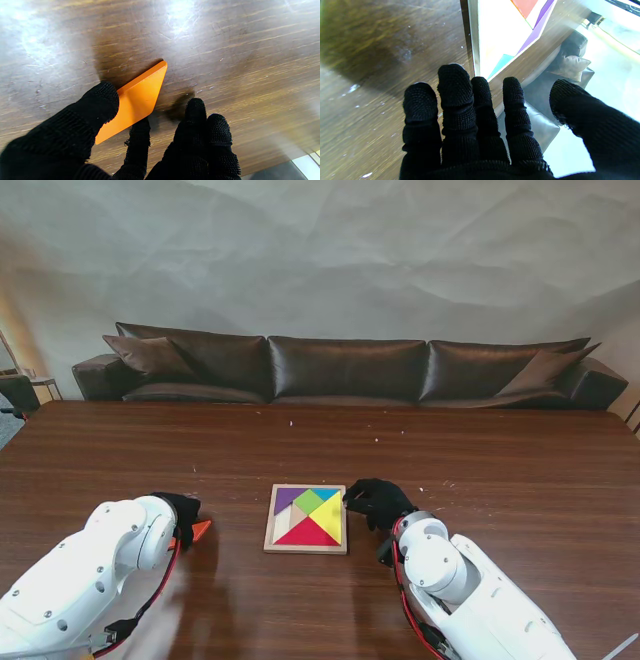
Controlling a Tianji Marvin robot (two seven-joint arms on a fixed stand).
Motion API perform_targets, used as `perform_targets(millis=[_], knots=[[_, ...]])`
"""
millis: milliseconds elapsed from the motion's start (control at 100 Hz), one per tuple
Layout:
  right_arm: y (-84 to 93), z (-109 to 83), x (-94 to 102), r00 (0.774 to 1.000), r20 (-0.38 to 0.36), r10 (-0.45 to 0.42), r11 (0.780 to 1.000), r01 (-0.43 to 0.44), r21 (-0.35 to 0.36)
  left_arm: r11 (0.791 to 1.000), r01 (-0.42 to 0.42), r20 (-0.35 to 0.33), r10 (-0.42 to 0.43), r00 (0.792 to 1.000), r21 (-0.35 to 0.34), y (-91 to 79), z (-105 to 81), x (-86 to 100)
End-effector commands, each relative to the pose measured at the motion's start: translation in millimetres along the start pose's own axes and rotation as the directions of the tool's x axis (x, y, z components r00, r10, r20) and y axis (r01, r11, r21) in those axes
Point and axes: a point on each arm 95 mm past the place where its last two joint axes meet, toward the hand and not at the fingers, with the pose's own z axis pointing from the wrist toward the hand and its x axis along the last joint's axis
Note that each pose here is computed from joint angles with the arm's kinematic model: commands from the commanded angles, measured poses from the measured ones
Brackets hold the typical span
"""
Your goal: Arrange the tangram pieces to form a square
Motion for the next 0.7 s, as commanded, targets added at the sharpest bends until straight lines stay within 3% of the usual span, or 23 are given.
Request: perform_targets(millis=[0, 80, 210, 690], knots=[[-5.0, -1.7, 1.9, 1.0, -0.002, 0.011, 1.0, -0.011, 0.019, 0.99, -0.005, -0.008, 0.004, 1.0, -0.142, 53.7, 13.2, 2.2], [-4.8, -1.7, 1.7, 1.0, -0.001, 0.01, 1.0, -0.01, 0.018, 0.991, 0.008, -0.01, -0.01, 1.0, -0.133, 58.5, 13.7, -0.1], [-5.4, -1.5, 1.6, 1.0, -0.002, 0.01, 1.0, -0.01, 0.022, 0.997, 0.053, -0.027, -0.055, 0.998, -0.055, 64.7, 14.0, -3.6], [-5.6, -1.3, 1.2, 1.0, -0.001, 0.011, 1.0, -0.011, 0.025, 0.992, 0.118, -0.039, -0.119, 0.992, -0.034, 73.9, 17.4, -3.2]])
